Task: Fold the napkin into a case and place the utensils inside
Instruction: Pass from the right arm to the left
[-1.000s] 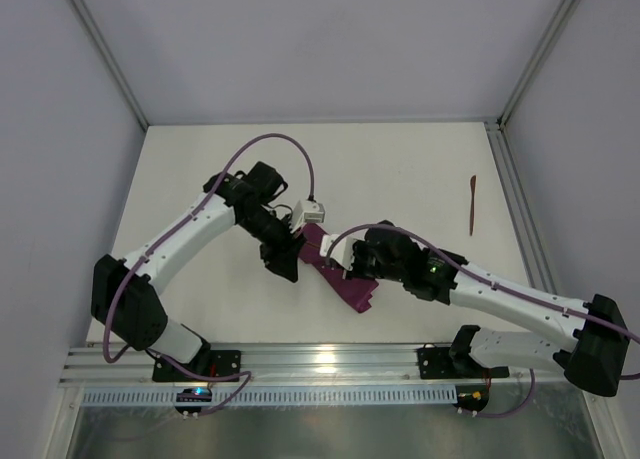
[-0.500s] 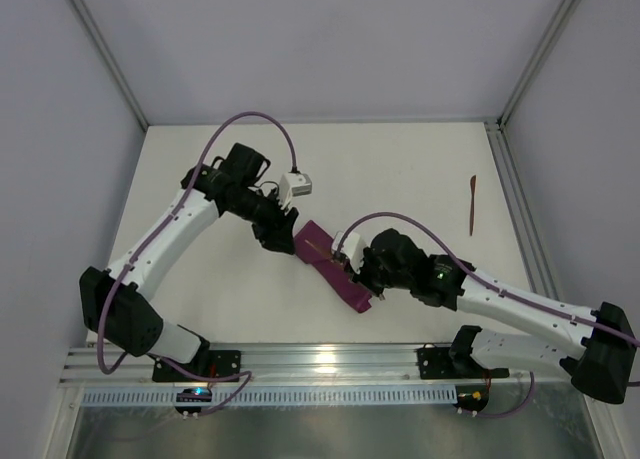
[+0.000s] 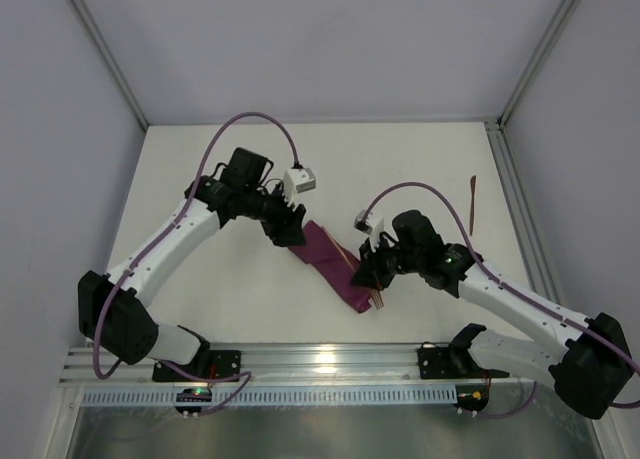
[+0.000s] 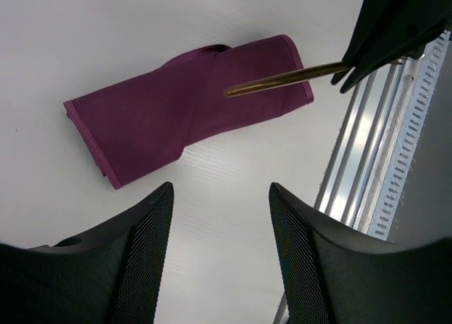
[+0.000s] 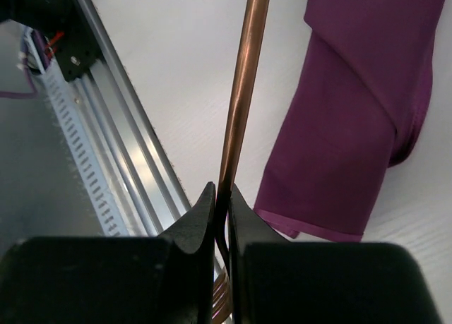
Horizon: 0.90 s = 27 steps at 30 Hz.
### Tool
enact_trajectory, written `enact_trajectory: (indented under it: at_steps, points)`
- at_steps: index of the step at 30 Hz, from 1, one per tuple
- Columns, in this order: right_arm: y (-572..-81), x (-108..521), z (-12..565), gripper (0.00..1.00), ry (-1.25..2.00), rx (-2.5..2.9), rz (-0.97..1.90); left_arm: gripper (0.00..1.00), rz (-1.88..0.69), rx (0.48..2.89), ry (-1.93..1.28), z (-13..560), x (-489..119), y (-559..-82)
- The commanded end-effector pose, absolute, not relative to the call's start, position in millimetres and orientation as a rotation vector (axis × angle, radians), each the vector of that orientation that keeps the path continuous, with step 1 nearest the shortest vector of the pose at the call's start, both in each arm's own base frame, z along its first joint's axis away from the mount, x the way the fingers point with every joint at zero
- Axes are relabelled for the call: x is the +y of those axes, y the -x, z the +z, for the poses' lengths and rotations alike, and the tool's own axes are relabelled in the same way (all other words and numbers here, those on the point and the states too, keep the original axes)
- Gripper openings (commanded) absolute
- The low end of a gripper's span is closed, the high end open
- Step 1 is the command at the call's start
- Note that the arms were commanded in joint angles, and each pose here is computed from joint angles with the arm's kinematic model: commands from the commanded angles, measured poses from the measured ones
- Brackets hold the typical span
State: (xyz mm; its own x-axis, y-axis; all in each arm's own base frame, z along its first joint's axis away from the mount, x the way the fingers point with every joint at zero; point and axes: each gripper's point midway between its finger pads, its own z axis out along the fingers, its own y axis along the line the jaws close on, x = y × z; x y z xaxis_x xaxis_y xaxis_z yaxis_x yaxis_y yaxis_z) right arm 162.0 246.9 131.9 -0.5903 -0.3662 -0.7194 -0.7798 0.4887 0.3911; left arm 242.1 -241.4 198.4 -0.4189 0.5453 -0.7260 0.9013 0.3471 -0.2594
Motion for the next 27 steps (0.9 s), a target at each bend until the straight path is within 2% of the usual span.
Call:
enact_trajectory:
  at_steps: [1, 11, 18, 22, 27]
  points:
    - [-162.6, 263.6, 174.2, 0.03, 0.888, 2.022, 1.159, 0.59, -0.947, 1.957, -1.261, 214.5, -271.1, -245.6]
    - [-165.2, 250.7, 158.2, 0.03, 0.729, 2.203, 1.324, 0.59, -0.979, 1.976, -1.195, 206.1, -287.0, -247.1]
    - [-172.9, 254.0, 175.3, 0.03, 0.723, 2.103, 1.31, 0.6, -1.096, 1.87, -1.132, 218.8, -317.1, -239.3]
    - [-179.8, 263.8, 200.4, 0.03, 0.718, 1.966, 1.37, 0.61, -1.16, 1.951, -0.983, 224.6, -330.6, -245.8]
    - [-182.6, 270.0, 216.2, 0.03, 0.729, 1.913, 1.407, 0.61, -1.274, 1.888, -0.935, 254.9, -342.3, -243.4]
